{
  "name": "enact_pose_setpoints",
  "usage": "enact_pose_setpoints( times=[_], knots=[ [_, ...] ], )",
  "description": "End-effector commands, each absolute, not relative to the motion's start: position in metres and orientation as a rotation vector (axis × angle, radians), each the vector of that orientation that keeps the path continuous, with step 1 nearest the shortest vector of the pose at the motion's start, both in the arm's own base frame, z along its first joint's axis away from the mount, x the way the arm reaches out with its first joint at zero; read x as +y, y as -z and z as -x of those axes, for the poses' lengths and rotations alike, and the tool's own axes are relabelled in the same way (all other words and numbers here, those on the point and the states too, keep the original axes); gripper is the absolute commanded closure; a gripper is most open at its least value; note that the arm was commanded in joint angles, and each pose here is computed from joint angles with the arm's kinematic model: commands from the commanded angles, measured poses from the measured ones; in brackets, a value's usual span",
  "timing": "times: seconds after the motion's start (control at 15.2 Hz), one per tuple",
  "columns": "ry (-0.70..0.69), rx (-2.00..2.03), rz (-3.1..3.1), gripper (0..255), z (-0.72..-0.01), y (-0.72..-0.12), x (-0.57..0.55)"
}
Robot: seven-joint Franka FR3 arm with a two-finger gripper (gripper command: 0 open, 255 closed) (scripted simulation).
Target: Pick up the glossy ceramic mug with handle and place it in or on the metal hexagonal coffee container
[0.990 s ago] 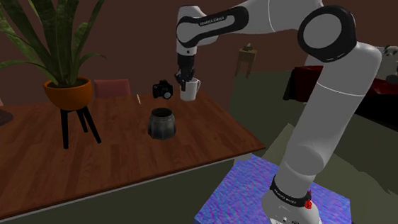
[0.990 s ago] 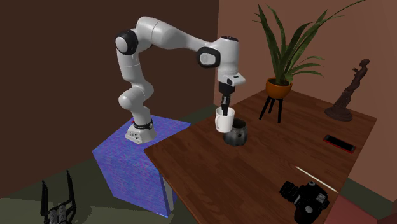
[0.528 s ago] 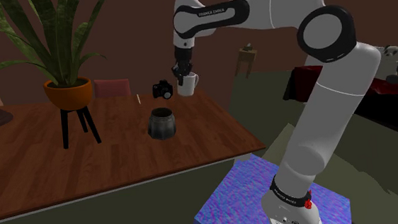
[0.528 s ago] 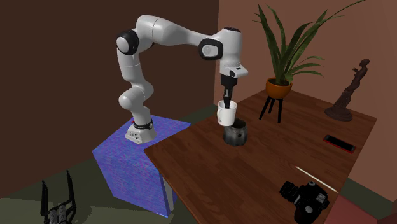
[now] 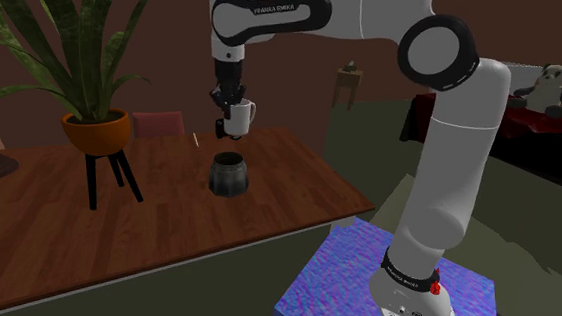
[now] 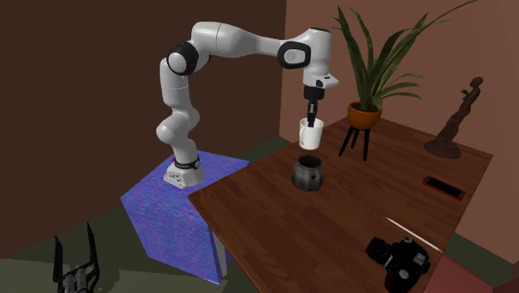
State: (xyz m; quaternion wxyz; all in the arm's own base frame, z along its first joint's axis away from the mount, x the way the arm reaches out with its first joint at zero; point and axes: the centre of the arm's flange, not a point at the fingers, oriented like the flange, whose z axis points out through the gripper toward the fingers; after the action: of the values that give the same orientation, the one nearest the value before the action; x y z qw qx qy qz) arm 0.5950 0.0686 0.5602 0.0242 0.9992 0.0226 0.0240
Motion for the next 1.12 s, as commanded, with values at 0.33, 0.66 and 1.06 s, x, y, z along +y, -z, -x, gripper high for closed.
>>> enact_pose_setpoints(
  times=[0.33,0.66,1.06],
  knots=[
    [-0.075,0.067,-3.092,255,-0.600,-0.534,0.084],
    [-0.075,0.067,-3.092,255,-0.600,-0.507,0.084],
    [-0.075,0.067,-3.092,255,-0.600,-0.476,0.084]
  ],
)
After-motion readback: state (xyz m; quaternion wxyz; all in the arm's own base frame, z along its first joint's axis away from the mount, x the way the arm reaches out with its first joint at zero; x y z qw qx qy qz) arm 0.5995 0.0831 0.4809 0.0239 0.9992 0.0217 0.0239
